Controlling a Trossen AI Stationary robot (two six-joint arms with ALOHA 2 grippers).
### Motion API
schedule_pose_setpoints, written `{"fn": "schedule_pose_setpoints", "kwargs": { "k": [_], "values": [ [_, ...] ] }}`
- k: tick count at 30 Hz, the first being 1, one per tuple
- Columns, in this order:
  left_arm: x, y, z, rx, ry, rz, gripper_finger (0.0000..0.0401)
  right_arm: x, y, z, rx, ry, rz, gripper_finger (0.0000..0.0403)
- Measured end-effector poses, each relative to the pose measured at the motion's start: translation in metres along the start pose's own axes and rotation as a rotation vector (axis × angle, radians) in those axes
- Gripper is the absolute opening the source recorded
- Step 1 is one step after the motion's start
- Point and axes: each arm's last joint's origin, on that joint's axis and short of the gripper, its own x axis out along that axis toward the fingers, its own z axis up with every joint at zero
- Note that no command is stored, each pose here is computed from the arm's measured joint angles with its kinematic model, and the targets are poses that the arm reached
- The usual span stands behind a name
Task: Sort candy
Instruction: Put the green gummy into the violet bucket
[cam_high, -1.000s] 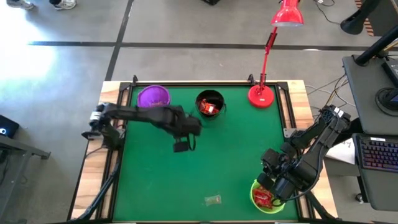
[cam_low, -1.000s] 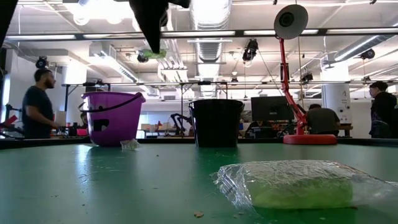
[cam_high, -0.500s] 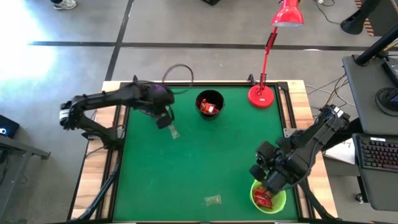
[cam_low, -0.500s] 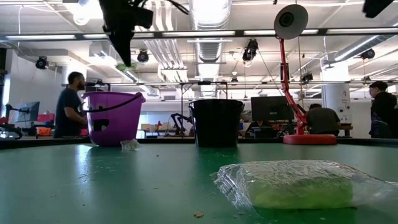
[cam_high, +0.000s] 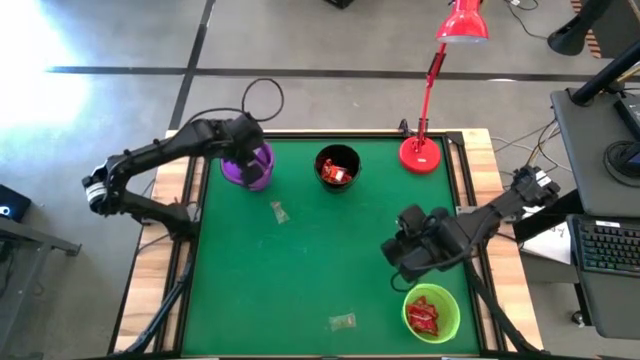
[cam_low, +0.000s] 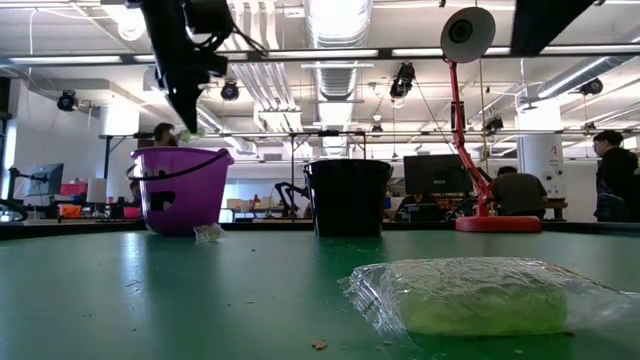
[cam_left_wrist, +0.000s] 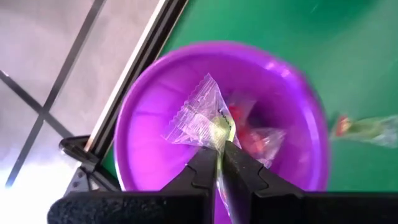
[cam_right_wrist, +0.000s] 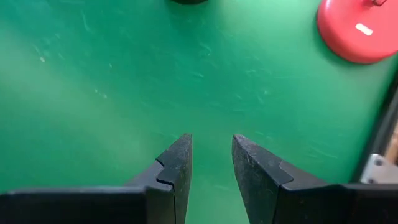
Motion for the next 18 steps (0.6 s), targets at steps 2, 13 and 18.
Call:
{"fn": "schedule_pose_setpoints", "kwargs": {
  "k": [2,13,18],
  "values": [
    [0.005,0.005,-0.002,0.001,0.009,0.009,0.0008,0.003,0.002,0.006,0.033,-0.001,0.017,0.0107],
    [0.020,0.015,-0.006,0.025,-0.005,0.021,0.0083,0.015,0.029,0.047,0.011,-0.168,0.244,0.0107],
    [0.012,0.017,-0.009,0.019,-0.032,0.028,0.0106,0.021,0.037,0.079,0.024,-0.328,0.302,0.0107]
  ]
}}
